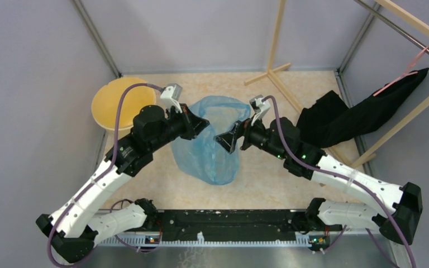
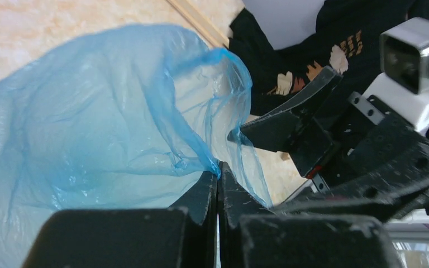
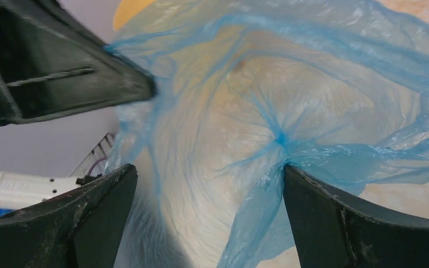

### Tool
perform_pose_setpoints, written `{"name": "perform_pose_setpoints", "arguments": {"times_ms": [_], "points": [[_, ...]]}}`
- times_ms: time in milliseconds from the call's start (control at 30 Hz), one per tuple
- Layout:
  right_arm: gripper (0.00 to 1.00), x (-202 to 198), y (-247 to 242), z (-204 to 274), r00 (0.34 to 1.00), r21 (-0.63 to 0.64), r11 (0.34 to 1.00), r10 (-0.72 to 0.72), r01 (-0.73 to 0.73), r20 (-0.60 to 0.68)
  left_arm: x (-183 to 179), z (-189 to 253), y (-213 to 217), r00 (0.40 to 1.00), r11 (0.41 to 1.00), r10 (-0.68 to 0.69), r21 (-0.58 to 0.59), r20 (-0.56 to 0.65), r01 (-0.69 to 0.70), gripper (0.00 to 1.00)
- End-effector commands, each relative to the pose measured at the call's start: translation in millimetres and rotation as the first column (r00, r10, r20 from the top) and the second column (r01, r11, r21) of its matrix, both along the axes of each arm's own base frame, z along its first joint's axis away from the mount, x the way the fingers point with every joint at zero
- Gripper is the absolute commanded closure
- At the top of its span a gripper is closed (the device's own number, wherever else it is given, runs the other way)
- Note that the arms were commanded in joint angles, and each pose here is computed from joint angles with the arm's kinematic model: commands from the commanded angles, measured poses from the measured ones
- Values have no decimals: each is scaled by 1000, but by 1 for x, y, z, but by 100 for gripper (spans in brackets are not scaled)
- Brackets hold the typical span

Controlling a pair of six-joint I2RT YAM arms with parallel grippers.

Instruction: Put the trash bags into the trash bin

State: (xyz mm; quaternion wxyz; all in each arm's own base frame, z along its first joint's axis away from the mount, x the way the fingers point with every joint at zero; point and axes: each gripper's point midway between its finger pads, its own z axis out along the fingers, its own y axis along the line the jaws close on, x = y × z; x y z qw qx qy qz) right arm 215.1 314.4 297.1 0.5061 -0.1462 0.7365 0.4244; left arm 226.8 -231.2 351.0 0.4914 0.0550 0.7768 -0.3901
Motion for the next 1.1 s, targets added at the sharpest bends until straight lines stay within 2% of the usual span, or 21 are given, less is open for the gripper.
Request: {"name": "perform_pose_setpoints", "arguments": {"times_ms": [0,333,433,500,533,600,633,700,733,767,800,833,867,900,1067], "points": [[1,-12,18,42,980,56,987,140,-149,145,5,-6,-21,998,997,-63,-34,-19,62,100],[1,-4,28,25,989,58,990,126,-131,84,16,-11,-36,996,996,-86,-33,-34,85,100],[3,9,23,17,998,41,998,39,-41,52,16,-7,-38,995,995,-92,-45,-30,90,100],[16,19,18,11,999,18,1000,-22,21,40,14,-7,-40,994,993,-106,-53,-31,105,100],[28,22,17,10,998,17,999,-41,41,36,13,-7,-41,993,992,-116,-54,-31,115,100],[60,24,16,15,998,35,998,-54,53,42,9,-7,-42,990,989,-141,-46,-23,140,100],[74,25,14,17,997,40,997,-65,63,46,9,-8,-40,991,990,-135,-31,-22,135,93],[96,30,3,16,991,35,991,-129,128,40,10,-8,-28,996,996,-92,18,-16,92,66],[100,34,-6,13,984,25,985,-174,173,35,11,-6,-19,998,997,-58,43,-3,58,49],[100,37,-16,10,975,10,976,-219,219,35,11,-5,-7,1000,997,-19,79,18,17,32],[100,39,-26,7,965,-9,966,-259,260,39,13,-4,7,999,993,37,108,36,-41,19],[100,40,-36,6,954,-20,955,-295,297,49,13,-8,24,994,983,99,153,41,-104,9],[100,39,-47,1,946,-51,945,-320,323,55,14,-11,41,987,967,155,194,53,-162,3],[100,39,-58,0,934,-67,932,-352,356,64,15,-11,59,973,945,221,230,72,-232,2],[100,22,-97,9,915,-70,916,-385,394,121,17,-18,125,884,794,439,392,159,-464,1]]}}
